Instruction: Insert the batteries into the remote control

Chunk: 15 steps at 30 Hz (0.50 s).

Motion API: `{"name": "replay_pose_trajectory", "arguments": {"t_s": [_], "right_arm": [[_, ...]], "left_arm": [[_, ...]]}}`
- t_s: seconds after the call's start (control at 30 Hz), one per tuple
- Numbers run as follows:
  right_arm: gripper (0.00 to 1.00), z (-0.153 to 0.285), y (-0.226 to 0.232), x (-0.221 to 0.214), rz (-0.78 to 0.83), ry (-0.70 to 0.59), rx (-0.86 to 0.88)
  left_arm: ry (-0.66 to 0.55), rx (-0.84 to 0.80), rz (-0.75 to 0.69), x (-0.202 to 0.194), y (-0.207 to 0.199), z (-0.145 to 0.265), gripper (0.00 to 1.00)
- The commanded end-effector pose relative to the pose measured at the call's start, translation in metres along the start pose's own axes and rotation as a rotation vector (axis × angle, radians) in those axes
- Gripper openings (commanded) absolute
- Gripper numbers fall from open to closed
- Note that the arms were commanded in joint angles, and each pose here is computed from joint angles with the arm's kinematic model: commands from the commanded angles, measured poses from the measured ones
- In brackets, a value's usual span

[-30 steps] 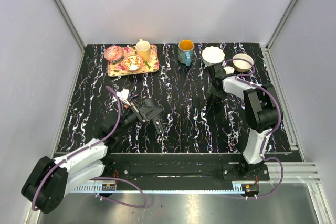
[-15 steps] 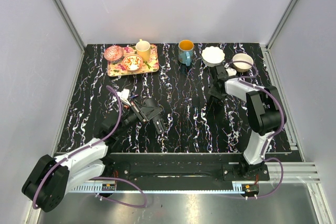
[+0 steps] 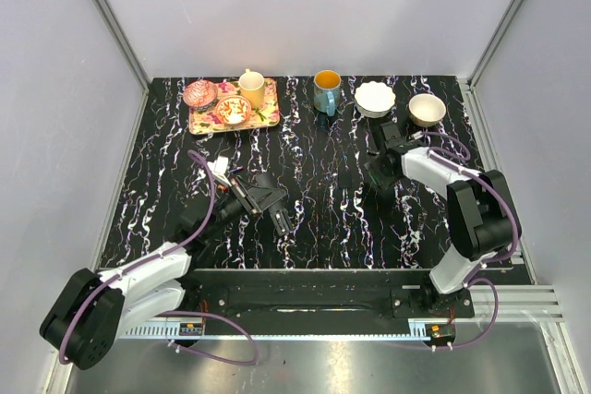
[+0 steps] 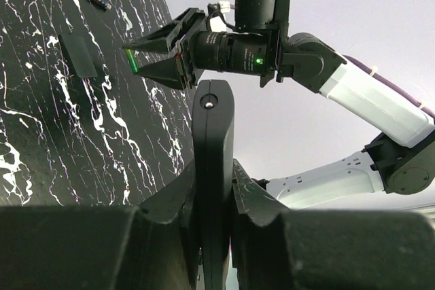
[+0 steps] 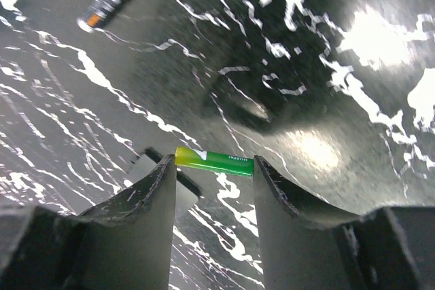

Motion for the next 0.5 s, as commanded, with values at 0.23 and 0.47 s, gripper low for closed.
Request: {"name": "replay_pose_trajectory", "arguments": {"t_s": [0.23, 0.47], "right_arm": [[0.17, -0.008, -0.017, -0.027, -0.067, -0.033, -0.231], [0.28, -0.013, -0.019, -0.035, -0.027, 0.013, -0.259]], "left_arm": [[-0.058, -0.043, -0.008, 0.007, -0.009, 0.002, 0.00], [-0.055, -0.030, -0.010, 0.007, -0.008, 0.003, 0.00]]}}
Point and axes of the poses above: each gripper's point midway between its finger pads, its own z axis back along the fingers, its own y axis along the line the jaws close on, x = y × z, the point moved 6 cm from there along z, back along the fingers, and after that the axes turned 12 degrees about -z, right-handed, at the moved point
